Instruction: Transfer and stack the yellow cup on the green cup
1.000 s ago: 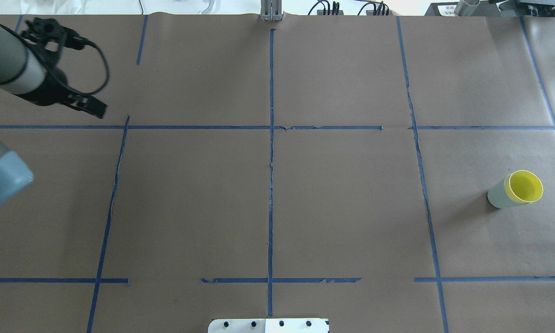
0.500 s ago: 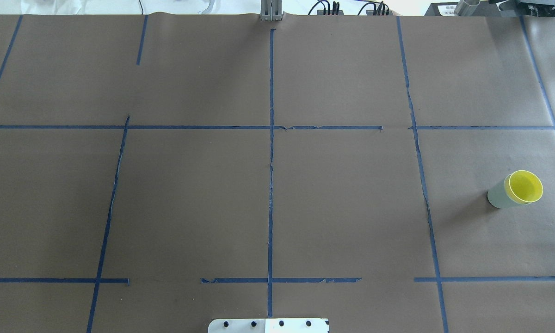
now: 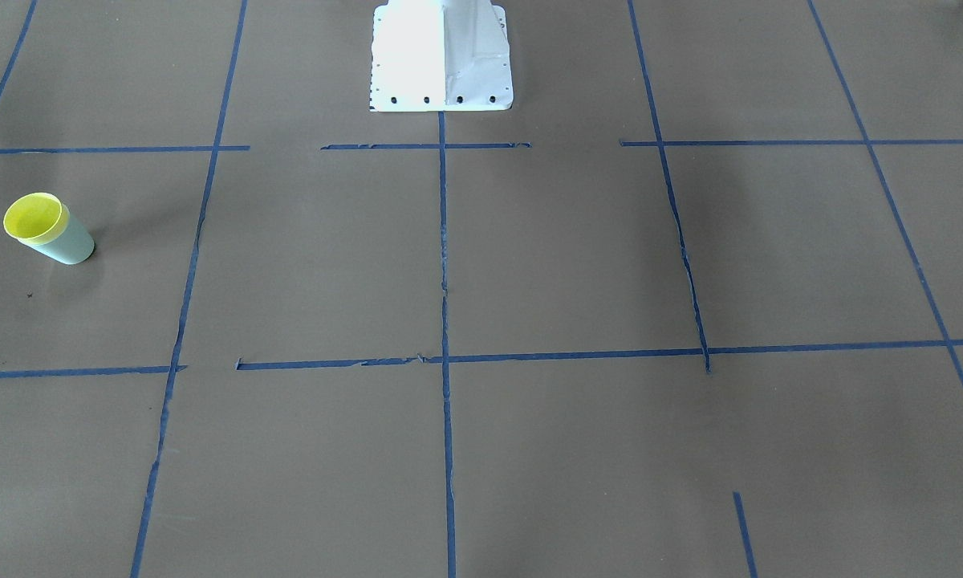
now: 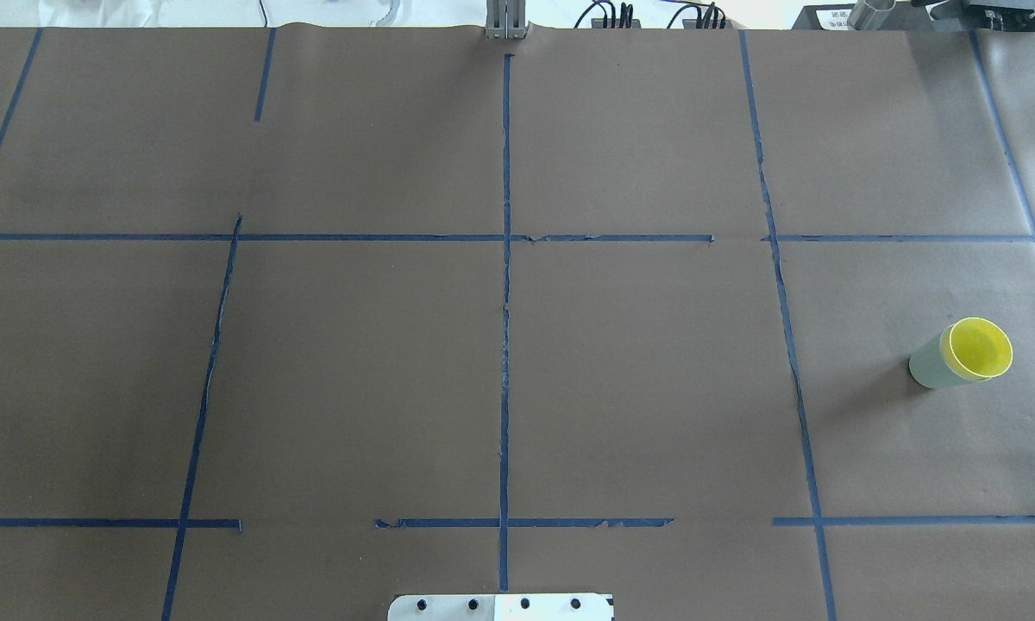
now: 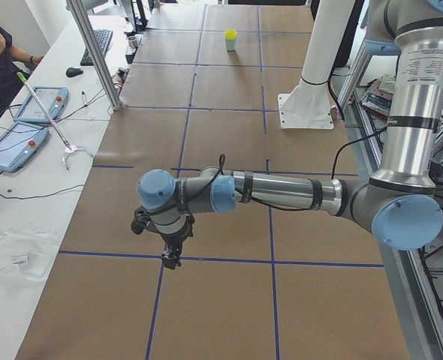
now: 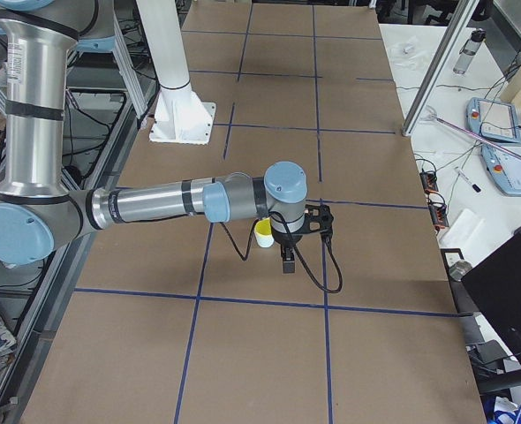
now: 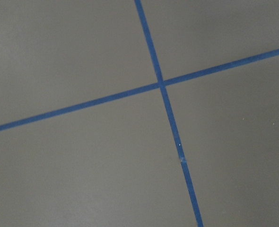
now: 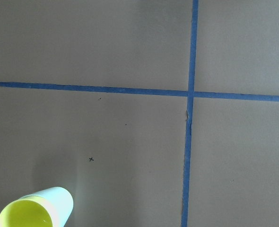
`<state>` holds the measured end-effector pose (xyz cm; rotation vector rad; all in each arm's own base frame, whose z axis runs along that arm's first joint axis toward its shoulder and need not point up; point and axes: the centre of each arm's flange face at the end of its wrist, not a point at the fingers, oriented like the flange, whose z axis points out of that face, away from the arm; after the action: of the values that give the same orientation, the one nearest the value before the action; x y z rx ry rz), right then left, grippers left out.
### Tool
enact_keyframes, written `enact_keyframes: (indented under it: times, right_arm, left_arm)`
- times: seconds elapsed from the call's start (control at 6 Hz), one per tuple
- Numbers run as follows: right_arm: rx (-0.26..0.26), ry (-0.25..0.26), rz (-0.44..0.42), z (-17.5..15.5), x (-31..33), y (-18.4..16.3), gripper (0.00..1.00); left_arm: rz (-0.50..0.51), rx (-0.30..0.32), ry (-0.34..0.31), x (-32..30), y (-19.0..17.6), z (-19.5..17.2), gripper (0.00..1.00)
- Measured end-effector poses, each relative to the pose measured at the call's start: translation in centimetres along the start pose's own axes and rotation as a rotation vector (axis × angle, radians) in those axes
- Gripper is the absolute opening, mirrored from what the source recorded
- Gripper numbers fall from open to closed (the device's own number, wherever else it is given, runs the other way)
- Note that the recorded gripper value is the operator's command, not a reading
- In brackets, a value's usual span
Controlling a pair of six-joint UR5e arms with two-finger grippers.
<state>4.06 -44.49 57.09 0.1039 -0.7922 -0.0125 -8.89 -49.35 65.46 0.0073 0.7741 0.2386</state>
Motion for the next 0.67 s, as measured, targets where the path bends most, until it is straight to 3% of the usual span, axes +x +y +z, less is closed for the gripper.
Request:
enact_keyframes:
  times: [0.67]
  right_arm:
    - [-0.01,-0.007,0.015,0.6,0.6,0.5,1.0]
  left_arm:
    - [-0.081,-0.062,0.036,3.5,4.1,-2.5,1.0]
